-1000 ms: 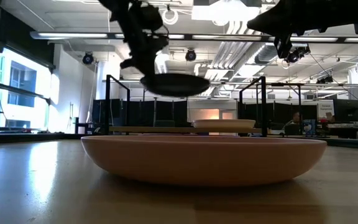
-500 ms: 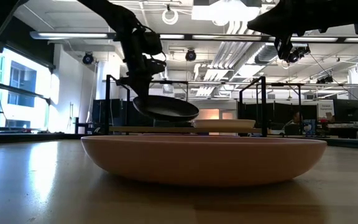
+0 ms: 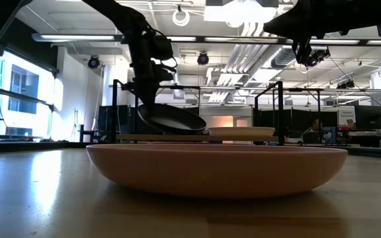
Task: Place and stack plates onto a shelf
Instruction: Put the black plate on the shelf, then adjust the white plate on the shelf
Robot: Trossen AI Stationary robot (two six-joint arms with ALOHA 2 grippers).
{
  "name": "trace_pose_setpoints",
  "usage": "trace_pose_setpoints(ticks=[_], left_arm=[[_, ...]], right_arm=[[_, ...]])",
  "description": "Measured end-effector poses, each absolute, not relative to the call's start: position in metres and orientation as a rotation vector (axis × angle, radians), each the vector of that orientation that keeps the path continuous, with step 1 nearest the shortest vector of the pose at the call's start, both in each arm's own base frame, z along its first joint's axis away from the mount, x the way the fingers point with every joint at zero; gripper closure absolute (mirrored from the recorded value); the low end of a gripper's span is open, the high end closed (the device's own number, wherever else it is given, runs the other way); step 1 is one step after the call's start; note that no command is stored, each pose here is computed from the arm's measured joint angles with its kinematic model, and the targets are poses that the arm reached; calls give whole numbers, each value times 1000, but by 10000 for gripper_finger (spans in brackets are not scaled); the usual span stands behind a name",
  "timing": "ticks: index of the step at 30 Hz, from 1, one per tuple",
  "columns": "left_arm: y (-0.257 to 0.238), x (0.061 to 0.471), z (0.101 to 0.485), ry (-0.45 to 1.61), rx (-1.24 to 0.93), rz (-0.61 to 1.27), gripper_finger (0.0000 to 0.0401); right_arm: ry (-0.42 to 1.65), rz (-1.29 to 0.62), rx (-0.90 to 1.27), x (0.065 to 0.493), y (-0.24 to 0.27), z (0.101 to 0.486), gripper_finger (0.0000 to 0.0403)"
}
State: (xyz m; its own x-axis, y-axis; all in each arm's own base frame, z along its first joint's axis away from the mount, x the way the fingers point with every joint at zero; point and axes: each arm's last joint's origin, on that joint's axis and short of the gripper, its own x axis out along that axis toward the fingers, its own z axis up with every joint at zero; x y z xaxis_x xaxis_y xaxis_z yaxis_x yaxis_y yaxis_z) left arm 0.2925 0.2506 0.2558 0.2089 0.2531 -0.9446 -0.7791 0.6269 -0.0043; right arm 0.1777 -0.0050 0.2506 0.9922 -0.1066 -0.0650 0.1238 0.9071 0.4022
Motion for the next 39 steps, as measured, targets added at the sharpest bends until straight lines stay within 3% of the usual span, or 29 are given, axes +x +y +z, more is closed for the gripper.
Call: trace_pose_setpoints(ticks=[15, 29, 34, 39], left_arm=[[250, 291, 255, 1170, -534, 753, 381], [250, 292, 256, 1165, -531, 755, 290], [252, 294, 263, 1133, -529, 749, 274], [250, 296, 293, 1005, -539, 682, 274]], right_arm=[[44, -119, 418, 178, -5, 250, 403], [43, -120, 434, 178, -5, 250, 403], [43, -120, 434, 178, -5, 250, 403], [2, -111, 444, 178, -5, 254, 403]])
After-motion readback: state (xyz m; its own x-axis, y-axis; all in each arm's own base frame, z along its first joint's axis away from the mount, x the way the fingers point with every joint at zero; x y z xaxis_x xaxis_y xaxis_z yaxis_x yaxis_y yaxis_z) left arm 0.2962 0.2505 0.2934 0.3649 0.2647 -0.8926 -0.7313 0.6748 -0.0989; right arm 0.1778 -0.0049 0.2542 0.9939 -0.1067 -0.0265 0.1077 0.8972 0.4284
